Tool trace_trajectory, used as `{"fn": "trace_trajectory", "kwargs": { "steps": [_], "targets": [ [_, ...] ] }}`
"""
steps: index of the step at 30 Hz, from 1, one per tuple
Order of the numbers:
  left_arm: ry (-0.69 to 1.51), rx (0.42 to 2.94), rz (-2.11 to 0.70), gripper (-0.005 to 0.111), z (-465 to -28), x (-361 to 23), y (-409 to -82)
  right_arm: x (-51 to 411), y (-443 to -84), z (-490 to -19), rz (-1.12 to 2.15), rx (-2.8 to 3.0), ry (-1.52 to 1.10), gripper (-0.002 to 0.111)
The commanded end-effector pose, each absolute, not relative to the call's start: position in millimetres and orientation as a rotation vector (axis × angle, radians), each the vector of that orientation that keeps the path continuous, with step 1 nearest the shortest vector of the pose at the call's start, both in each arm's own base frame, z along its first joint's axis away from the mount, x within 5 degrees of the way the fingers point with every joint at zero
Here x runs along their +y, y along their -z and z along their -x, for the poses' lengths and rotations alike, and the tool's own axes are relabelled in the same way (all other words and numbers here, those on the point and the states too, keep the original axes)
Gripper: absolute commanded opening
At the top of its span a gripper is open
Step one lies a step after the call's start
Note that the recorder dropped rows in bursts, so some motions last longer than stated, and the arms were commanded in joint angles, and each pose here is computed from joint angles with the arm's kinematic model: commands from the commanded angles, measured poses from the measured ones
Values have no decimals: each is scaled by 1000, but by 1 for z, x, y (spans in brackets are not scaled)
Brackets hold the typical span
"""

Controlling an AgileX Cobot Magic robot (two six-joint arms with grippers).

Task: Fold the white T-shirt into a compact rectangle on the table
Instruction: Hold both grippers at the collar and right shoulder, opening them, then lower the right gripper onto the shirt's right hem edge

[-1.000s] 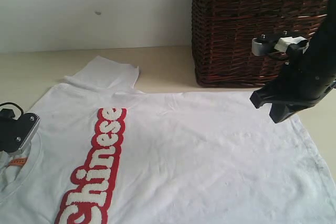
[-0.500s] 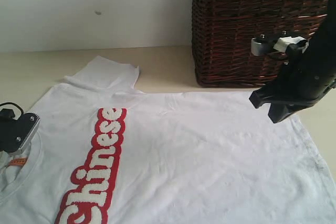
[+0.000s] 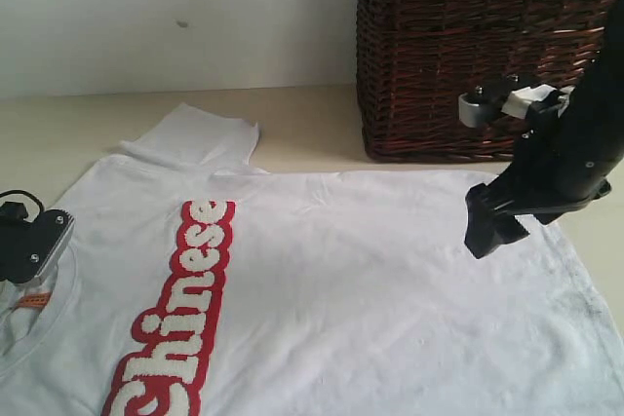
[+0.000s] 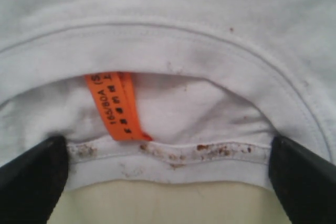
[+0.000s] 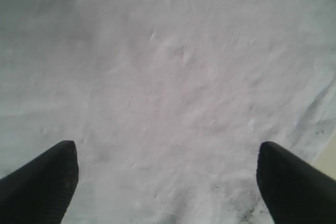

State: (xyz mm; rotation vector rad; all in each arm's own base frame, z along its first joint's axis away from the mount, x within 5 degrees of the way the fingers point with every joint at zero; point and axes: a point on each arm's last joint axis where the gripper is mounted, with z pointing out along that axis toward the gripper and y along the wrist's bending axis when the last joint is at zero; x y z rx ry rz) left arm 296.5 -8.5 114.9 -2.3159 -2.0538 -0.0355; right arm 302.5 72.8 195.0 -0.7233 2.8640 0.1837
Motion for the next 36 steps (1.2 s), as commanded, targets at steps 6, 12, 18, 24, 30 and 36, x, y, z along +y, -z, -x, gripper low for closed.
{"fn": "trace_trajectory", "kwargs": {
  "steps": [6,12,18,24,30,36],
  "targets": [
    [13,-2044,2306,105,-296,-8,-110,67,-192,-303,990,2796,-69,93],
    [13,-2044,2306,105,-296,-8,-110,64,-191,-303,1149,2747,1,105],
    [13,-2044,2306,105,-296,-8,-110,57,-188,-293,1707,2618,39,105],
    [13,-2042,2308,105,-296,-8,-110,49,-169,-287,2246,2475,-20,105],
    [13,-2042,2308,105,-296,-8,-110,35,-146,-303,2291,2497,269,105],
    [13,-2045,2306,105,-296,-8,-110,24,-132,-313,2234,2428,168,105]
  ]
}}
